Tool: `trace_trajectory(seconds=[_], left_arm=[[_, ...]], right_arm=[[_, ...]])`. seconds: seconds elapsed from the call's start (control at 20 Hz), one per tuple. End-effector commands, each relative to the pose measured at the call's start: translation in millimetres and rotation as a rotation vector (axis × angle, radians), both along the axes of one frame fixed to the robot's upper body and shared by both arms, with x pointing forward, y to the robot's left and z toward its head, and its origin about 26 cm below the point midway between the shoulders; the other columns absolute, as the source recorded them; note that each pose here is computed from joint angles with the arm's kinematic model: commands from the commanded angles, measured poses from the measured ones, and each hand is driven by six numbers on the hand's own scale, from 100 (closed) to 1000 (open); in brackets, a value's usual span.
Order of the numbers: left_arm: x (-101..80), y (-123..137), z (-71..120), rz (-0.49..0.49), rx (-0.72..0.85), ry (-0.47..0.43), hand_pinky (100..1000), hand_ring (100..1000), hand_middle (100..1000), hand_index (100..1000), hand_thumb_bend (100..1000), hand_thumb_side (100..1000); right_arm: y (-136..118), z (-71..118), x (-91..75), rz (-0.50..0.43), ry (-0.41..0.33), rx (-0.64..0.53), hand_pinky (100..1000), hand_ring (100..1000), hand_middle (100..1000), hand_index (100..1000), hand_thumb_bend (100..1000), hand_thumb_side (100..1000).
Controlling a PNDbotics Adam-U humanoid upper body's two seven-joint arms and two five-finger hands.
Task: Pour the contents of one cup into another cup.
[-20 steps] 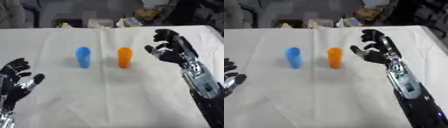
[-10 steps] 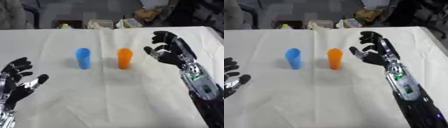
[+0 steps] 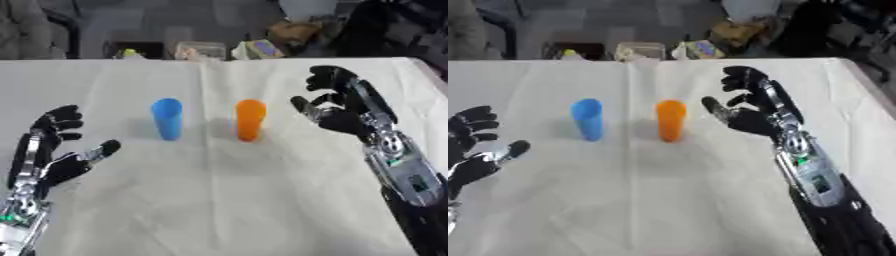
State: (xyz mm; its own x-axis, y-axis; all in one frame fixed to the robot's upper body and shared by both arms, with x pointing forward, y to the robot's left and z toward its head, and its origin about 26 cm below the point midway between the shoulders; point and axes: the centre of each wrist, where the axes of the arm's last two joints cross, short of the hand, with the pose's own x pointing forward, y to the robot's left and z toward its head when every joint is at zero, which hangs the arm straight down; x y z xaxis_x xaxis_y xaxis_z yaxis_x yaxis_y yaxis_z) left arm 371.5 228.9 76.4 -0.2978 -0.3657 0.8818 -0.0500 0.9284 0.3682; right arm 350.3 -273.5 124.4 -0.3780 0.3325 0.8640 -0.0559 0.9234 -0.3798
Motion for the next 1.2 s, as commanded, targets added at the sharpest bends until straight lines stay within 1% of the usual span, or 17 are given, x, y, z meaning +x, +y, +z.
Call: trace_trajectory(seconds=[0.05,0.3,0.5,0.65,0.85,1.2], left_arm=[[13.6,-7.0,2.0,0.011,0.027,-0.022,682,723,670,791,960,282],[33.6,-22.9,3.7,0.000,0.049,-0.049,683,722,673,790,955,270],[43.8,-33.9,5.4,-0.032,0.057,-0.057,683,721,673,790,955,269],[48.4,-38.0,6.9,-0.043,0.063,-0.064,682,720,673,790,953,267],[52.8,-39.4,8.3,-0.035,0.072,-0.069,680,717,672,790,950,259],[60.3,-44.6,17.2,-0.035,0.070,-0.098,679,716,671,789,949,258]], right_arm=[[3.4,13.8,0.1,0.013,-0.045,0.003,570,727,666,805,477,211],[7.6,16.5,-0.1,0.024,-0.056,0.011,569,726,666,805,472,215],[10.3,17.0,-0.2,0.029,-0.059,0.018,567,725,664,804,468,221],[12.5,17.7,0.0,0.034,-0.062,0.023,566,725,664,804,469,223],[14.6,18.1,0.4,0.037,-0.065,0.030,564,722,661,803,463,232],[19.0,20.1,1.0,0.051,-0.073,0.038,563,720,660,802,462,235]])
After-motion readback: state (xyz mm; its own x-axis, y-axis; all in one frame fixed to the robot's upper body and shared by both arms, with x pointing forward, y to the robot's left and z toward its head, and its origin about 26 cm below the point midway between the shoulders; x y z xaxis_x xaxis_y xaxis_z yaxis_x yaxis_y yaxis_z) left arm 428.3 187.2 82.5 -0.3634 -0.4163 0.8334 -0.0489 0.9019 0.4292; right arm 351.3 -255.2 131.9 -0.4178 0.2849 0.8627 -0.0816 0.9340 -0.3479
